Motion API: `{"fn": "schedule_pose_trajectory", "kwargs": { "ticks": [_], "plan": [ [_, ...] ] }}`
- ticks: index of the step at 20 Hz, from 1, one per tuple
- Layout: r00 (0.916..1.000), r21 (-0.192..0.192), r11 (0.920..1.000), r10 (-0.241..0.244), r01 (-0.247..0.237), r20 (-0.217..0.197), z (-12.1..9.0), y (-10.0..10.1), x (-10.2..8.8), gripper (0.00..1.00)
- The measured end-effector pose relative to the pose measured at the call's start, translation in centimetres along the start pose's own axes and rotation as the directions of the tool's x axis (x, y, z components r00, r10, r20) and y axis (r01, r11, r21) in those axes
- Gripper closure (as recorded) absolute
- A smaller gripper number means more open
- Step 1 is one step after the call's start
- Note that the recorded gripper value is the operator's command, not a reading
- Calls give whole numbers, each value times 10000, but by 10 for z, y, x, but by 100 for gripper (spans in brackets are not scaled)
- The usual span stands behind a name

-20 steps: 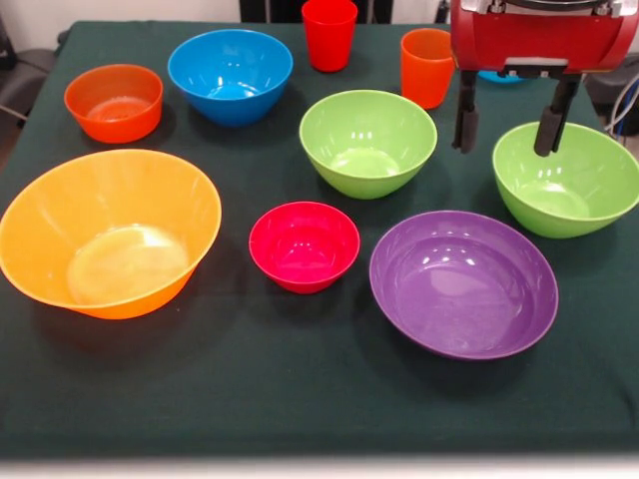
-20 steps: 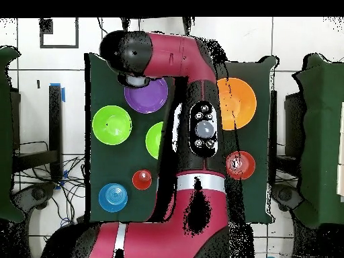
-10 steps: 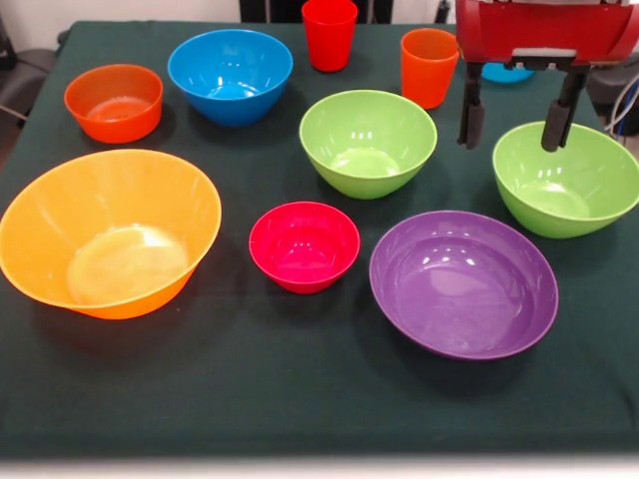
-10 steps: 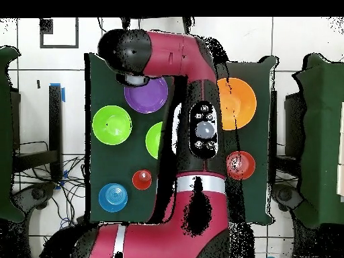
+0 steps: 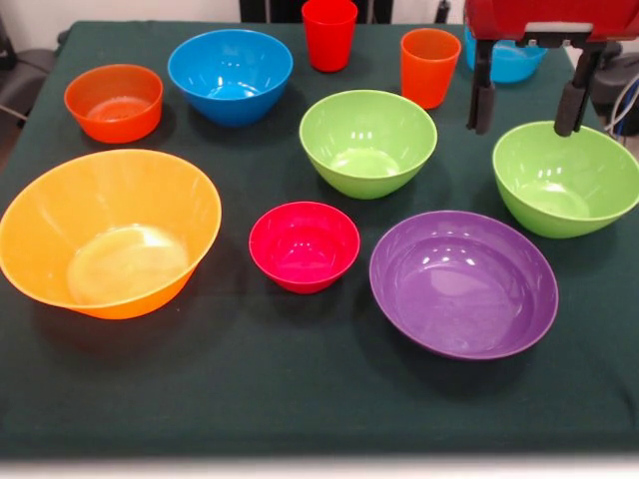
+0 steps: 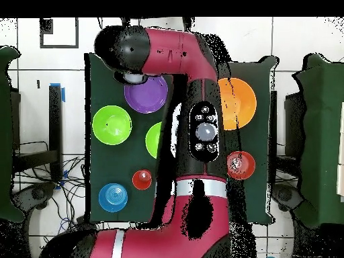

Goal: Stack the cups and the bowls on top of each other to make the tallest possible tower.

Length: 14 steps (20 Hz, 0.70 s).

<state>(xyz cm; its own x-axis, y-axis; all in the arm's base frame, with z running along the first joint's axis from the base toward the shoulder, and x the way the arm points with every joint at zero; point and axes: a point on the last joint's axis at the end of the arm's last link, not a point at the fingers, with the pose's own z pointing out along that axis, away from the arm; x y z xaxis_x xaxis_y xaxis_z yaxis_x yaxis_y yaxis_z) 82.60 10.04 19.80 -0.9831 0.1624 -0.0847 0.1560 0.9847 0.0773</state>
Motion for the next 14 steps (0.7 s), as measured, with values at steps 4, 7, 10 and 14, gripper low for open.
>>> {"fn": "schedule_pose_trajectory", "kwargs": {
  "ticks": [4,7,10,14],
  "plan": [
    [10000,-28,10000,-17,18,95,-7,2,-2,0],
    [9999,-32,10000,-16,17,117,-12,2,0,0],
    [9999,-53,10000,29,-28,114,-18,-1,9,0],
    [9997,-75,9999,136,-135,194,-23,-8,31,0]
  ]
}}
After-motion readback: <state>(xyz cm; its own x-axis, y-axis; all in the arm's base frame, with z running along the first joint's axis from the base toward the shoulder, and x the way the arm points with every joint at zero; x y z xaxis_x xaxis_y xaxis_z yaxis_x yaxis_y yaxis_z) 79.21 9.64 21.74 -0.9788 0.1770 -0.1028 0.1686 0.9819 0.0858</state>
